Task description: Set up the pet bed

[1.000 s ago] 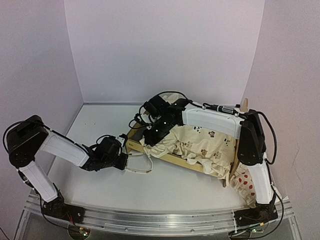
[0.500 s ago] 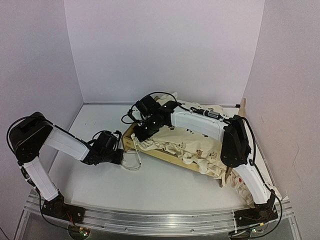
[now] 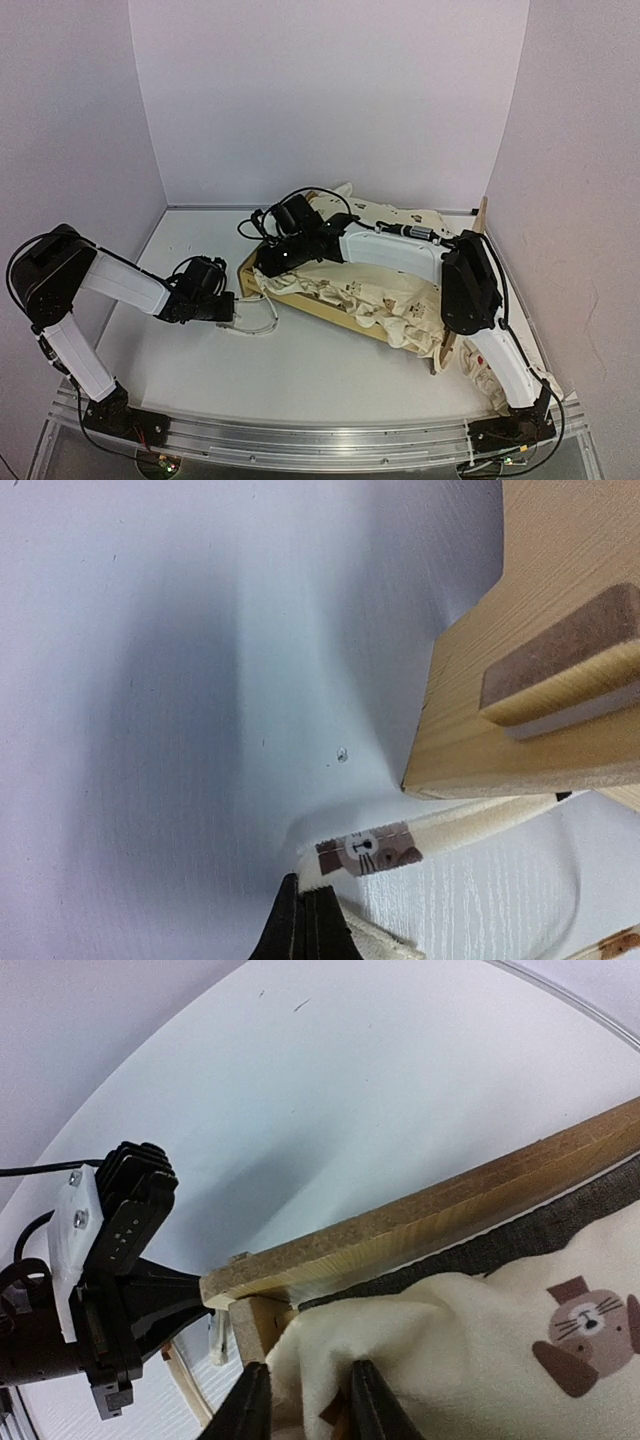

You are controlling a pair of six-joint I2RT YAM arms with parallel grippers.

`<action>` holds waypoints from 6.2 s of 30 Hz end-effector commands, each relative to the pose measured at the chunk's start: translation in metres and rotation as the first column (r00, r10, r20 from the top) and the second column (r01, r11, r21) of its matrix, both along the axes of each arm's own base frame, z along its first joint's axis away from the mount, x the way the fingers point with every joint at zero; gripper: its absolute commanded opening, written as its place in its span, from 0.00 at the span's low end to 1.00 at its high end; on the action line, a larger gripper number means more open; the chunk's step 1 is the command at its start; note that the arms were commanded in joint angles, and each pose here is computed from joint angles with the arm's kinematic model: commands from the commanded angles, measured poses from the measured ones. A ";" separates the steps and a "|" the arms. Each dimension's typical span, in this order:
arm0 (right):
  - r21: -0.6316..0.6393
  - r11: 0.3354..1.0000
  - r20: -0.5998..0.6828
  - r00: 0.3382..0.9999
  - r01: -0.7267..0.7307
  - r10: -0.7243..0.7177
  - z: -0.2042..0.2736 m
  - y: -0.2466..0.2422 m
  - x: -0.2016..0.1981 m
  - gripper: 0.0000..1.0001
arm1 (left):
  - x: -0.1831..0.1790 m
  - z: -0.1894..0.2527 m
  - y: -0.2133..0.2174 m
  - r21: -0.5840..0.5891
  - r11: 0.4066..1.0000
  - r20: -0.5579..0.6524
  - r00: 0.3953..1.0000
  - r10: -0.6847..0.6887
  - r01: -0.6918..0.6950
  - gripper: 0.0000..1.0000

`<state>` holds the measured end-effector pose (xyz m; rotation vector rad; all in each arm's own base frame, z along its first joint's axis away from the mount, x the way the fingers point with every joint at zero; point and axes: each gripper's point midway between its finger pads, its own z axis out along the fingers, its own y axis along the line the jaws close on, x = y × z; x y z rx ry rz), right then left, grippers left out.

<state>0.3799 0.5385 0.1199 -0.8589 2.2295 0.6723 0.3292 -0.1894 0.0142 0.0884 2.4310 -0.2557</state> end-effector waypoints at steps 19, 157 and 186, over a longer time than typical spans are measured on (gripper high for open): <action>-0.265 0.940 0.092 0.976 0.215 -0.198 0.063 -0.164 -0.098 0.68 | -0.017 0.010 0.027 -0.015 0.995 -0.090 0.991 0.101 -0.102 0.00; 0.057 0.982 -0.265 0.945 -0.181 0.190 0.041 -0.134 -0.171 0.61 | -0.139 0.057 -0.010 -0.120 0.993 -0.344 0.937 -0.058 0.018 0.41; -0.084 0.978 -0.276 0.948 -0.189 0.160 -0.014 -0.073 -0.202 0.61 | -0.150 -0.003 -0.044 -0.076 0.983 -0.456 0.871 -0.182 0.165 0.28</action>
